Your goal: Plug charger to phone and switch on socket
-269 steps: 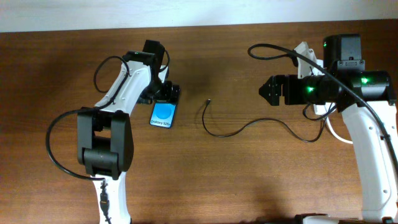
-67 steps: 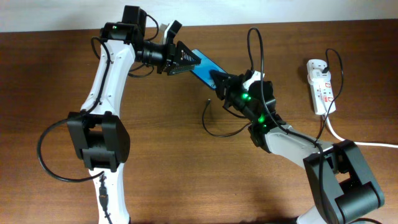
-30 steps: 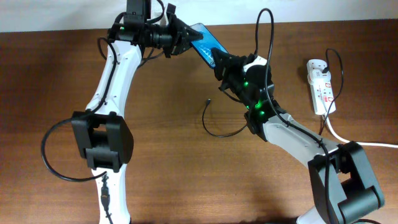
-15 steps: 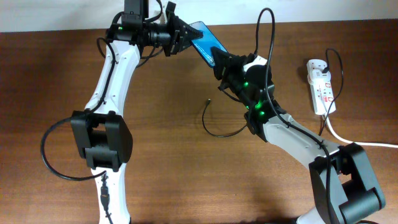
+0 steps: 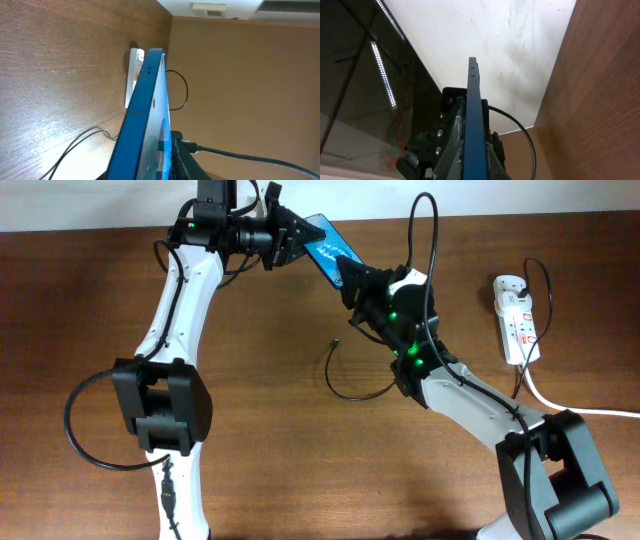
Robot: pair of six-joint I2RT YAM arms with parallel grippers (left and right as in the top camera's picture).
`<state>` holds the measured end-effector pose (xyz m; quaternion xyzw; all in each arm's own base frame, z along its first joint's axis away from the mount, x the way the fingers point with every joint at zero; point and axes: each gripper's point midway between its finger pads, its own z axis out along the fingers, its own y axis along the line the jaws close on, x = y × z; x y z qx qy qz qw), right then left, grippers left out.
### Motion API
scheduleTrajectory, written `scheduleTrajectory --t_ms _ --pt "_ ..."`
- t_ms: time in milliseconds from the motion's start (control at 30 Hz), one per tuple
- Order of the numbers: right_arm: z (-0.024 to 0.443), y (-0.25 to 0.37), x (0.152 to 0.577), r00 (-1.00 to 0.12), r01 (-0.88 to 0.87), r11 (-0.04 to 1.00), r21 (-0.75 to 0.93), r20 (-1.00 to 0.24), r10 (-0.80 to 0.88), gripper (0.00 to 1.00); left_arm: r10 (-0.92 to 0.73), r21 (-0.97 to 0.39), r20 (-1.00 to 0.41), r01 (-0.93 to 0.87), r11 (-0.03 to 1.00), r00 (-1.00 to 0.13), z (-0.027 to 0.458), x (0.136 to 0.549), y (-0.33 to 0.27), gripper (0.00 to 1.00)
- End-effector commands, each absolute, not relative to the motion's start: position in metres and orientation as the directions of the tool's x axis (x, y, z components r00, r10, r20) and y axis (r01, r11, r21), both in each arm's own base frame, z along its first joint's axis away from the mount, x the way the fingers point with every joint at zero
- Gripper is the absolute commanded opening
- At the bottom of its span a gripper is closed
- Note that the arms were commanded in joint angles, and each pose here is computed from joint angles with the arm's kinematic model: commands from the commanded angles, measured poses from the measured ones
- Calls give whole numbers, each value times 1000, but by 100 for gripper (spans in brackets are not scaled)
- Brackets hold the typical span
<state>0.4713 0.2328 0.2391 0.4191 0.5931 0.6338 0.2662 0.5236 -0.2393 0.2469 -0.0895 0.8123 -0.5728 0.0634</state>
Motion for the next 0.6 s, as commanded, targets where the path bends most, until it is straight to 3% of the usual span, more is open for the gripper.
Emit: scheduleTrajectory --t_ms 0,267,333,567 --pt "237 293 431 -707 179 -78 981 183 683 4 -136 -957 -64 22 289 -989 265 511 -259 23" --pt "237 298 426 -731 171 -64 983 170 661 4 -136 -957 -64 22 289 -989 265 511 -259 23" --pt "237 298 426 -731 170 -63 983 169 661 4 -136 -957 -63 22 289 -989 265 511 -259 0" --pt "237 288 433 -727 103 -5 995 79 682 8 -148 -957 -64 18 290 -987 265 514 -252 0"
